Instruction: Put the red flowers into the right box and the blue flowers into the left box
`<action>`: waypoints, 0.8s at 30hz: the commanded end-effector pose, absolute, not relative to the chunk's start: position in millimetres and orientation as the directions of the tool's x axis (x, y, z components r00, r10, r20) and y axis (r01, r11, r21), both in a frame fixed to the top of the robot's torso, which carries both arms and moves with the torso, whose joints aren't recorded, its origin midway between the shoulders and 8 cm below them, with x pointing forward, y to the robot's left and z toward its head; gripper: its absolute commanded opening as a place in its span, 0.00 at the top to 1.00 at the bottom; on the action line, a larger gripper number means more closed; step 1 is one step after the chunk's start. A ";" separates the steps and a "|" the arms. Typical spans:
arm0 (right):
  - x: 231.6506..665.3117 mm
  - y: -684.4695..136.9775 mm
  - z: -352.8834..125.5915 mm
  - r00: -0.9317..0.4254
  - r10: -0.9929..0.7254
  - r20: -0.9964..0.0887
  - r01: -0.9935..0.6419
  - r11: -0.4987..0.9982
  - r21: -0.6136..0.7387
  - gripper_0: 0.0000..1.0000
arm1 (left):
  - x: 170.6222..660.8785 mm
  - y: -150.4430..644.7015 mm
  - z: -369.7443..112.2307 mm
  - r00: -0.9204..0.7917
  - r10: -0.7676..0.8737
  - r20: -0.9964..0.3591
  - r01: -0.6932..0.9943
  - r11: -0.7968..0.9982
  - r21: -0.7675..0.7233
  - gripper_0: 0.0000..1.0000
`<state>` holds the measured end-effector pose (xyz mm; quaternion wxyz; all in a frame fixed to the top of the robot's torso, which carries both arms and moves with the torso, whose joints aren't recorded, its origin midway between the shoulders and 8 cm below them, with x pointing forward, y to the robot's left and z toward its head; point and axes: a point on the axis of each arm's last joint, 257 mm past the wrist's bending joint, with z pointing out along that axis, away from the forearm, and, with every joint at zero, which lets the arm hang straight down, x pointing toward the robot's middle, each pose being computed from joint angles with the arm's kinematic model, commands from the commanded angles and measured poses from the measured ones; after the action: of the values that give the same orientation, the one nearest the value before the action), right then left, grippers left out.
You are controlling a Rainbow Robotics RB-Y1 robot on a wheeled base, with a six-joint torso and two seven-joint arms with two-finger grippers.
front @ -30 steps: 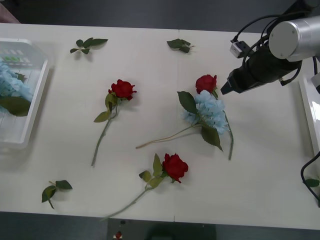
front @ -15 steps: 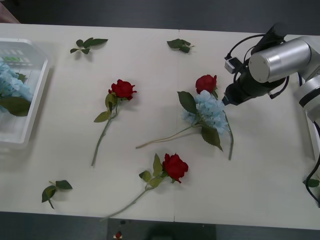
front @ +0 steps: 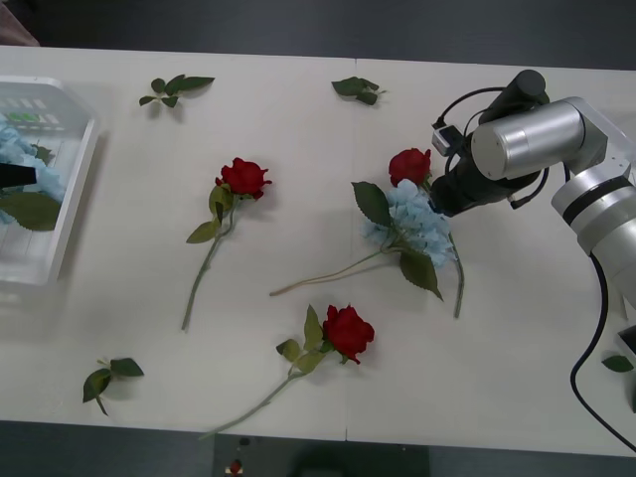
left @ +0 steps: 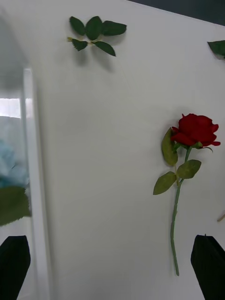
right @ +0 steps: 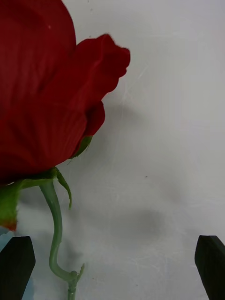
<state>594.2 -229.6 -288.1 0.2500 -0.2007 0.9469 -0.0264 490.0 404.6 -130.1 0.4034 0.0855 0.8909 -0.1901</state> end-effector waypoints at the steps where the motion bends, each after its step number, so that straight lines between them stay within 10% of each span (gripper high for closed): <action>1: 610.0 -213.0 -265.6 -0.781 -0.356 -0.513 -0.340 0.932 -0.129 0.00 | 517.7 371.1 -123.1 -0.628 0.037 -0.777 0.342 0.910 -0.234 0.00; 19: 611.0 -207.4 -278.2 -0.783 -0.347 -0.516 -0.338 0.934 -0.117 0.00 | 550.0 272.9 -169.5 -0.714 0.255 -0.652 0.394 0.916 -0.073 0.00; 24: 609.7 -206.7 -281.8 -0.787 -0.348 -0.510 -0.338 0.934 -0.116 0.65 | 558.8 243.0 -187.5 -0.708 0.281 -0.648 0.399 0.916 -0.039 0.00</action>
<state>596.9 -230.9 -302.0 0.2521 -0.1878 0.9491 -0.0213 547.0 265.5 -205.8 0.3144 0.1836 0.9272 -0.0881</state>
